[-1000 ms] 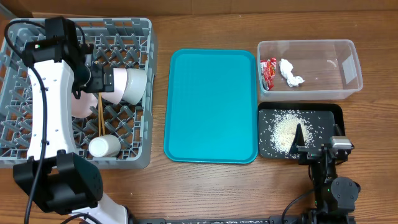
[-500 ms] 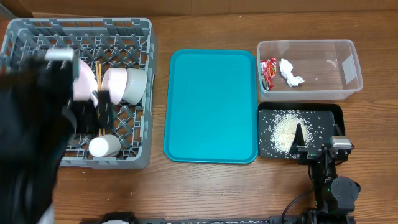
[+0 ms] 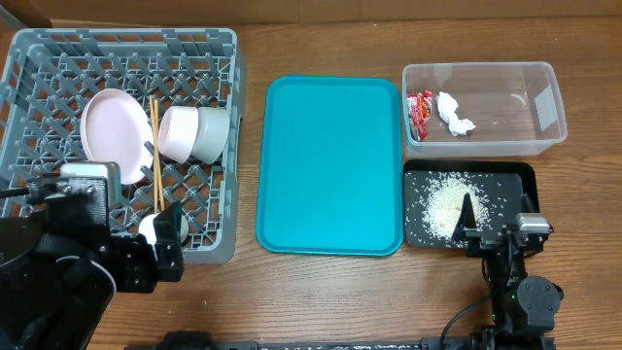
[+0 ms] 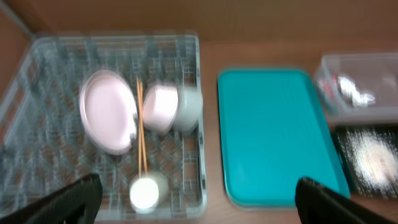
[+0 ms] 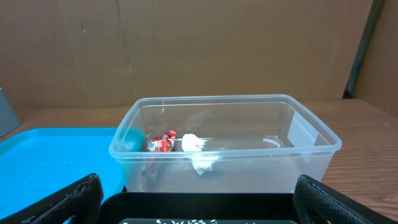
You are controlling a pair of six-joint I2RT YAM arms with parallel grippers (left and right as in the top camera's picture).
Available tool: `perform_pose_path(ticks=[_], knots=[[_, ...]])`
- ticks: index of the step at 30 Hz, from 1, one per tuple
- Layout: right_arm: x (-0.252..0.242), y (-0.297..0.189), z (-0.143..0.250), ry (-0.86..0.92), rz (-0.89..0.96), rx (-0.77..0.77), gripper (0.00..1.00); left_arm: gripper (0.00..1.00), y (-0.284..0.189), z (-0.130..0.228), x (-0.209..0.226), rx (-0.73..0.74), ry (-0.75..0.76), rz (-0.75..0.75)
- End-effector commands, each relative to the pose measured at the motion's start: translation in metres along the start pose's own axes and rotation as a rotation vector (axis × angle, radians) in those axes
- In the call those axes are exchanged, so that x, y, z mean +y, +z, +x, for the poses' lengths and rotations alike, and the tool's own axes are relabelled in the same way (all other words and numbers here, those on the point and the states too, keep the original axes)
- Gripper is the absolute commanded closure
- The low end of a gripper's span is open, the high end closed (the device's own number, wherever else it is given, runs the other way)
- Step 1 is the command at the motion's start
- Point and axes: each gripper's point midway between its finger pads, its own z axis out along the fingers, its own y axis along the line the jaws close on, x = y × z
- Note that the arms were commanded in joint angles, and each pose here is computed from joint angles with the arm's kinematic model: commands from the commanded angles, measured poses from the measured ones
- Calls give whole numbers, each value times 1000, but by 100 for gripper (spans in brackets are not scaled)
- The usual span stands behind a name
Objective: Sort waste into correct bins and load items into the dishwasher
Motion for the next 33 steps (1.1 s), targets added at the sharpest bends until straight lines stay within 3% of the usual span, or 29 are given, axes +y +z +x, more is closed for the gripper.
perform_pose_path(ticks=[1, 4, 14, 24, 33], knots=[[0, 0, 1, -1, 1, -8, 0, 0, 25, -15, 7, -82, 75, -45], [0, 0, 1, -1, 1, -9, 0, 0, 53, -23, -7, -279, 96, 43], [0, 0, 1, -1, 1, -9, 0, 0, 70, 31, -17, -559, 157, 100], [0, 0, 1, -1, 1, -8, 0, 0, 90, 103, -18, -602, 169, 123], [0, 0, 1, -1, 1, -8, 0, 0, 158, 148, -22, -527, 174, 157]])
